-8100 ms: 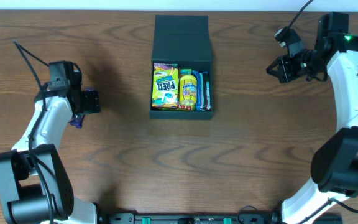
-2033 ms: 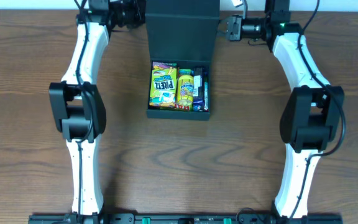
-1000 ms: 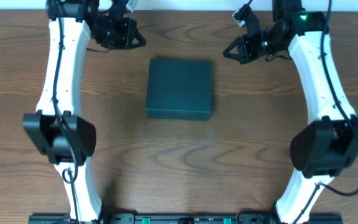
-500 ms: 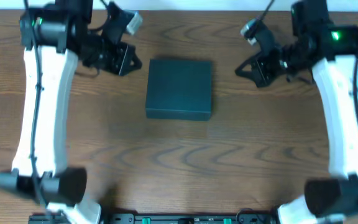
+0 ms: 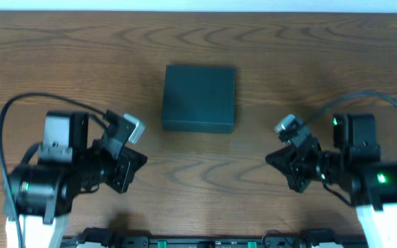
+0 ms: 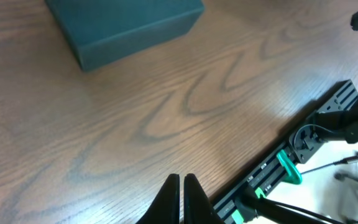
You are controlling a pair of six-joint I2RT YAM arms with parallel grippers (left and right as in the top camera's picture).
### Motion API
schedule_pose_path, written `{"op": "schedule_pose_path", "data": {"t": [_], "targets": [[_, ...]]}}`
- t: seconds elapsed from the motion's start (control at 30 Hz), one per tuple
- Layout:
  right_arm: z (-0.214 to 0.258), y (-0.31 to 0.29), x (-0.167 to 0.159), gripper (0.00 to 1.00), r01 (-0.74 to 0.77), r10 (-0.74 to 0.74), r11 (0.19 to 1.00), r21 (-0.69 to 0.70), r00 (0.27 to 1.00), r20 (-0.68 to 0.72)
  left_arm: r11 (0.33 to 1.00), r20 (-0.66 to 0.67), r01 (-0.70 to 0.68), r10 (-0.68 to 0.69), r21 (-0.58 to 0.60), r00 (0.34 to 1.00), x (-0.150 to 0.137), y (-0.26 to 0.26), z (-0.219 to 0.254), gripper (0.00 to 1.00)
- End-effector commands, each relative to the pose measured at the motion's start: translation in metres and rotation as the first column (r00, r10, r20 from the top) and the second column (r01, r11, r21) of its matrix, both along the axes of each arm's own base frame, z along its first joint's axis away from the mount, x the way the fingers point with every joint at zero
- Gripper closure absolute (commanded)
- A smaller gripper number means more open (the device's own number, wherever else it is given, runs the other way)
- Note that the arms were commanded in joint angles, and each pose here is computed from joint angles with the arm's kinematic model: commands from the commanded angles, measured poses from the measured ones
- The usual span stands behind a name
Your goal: Pack container
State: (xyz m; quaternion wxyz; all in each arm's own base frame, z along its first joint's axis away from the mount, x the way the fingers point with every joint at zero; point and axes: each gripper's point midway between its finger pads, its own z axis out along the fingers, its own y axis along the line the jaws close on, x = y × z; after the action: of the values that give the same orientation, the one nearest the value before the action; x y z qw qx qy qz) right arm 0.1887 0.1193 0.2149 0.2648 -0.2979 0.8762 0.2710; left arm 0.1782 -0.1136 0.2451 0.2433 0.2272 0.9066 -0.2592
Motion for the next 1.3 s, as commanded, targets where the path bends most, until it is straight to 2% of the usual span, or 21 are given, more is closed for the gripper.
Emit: {"op": "schedule_pose_path", "data": {"t": [0.0, 0.13, 0.37, 0.8, 0.83, 0.93, 1.03, 1.13, 1.27], "targets": [[0.006, -0.001, -0.005, 0.01, 0.083, -0.082, 0.996, 0.030, 0.996, -0.017, 0.999, 0.021, -0.043, 0.043, -0.009, 0.999, -0.004, 0.003, 0.004, 0.04], [0.005, -0.006, -0.004, 0.01, 0.229, -0.222, 0.972, 0.051, 0.968, -0.118, 0.998, 0.023, -0.058, 0.058, -0.001, 0.998, -0.006, 0.005, 0.004, 0.04], [0.004, -0.007, -0.004, 0.01, 0.234, -0.227, 0.971, 0.043, 0.967, -0.117, 0.992, 0.037, -0.102, 0.100, 0.072, 0.994, -0.001, 0.018, -0.002, 0.04], [0.004, -0.007, -0.004, 0.01, 0.234, -0.227, 0.971, 0.043, 0.967, -0.117, 0.993, 0.065, -0.098, 0.094, 0.071, 0.993, -0.005, 0.018, 0.002, 0.04], [0.004, -0.007, -0.004, 0.01, 0.234, -0.227, 0.971, 0.043, 0.967, -0.117, 0.992, 0.078, -0.097, 0.091, 0.078, 0.993, -0.006, 0.019, 0.003, 0.04], [0.004, -0.007, -0.004, 0.01, 0.234, -0.227, 0.971, 0.043, 0.967, -0.117, 0.962, 0.169, -0.157, 0.121, 0.222, 0.978, -0.006, 0.046, 0.000, 0.04], [0.004, -0.007, -0.004, 0.01, 0.234, -0.227, 0.971, 0.043, 0.967, -0.117, 0.932, 0.306, -0.224, 0.133, 0.285, 0.943, -0.003, 0.063, 0.006, 0.04], [0.004, -0.007, -0.004, 0.01, 0.234, -0.227, 0.971, 0.043, 0.967, -0.117, 0.902, 0.401, -0.309, 0.174, 0.303, 0.900, -0.002, 0.078, 0.000, 0.04], [0.004, -0.007, -0.004, 0.01, 0.233, -0.227, 0.971, 0.043, 0.967, -0.116, 0.874, 0.477, -0.396, 0.231, 0.281, 0.848, -0.004, 0.092, -0.032, 0.04]]}}
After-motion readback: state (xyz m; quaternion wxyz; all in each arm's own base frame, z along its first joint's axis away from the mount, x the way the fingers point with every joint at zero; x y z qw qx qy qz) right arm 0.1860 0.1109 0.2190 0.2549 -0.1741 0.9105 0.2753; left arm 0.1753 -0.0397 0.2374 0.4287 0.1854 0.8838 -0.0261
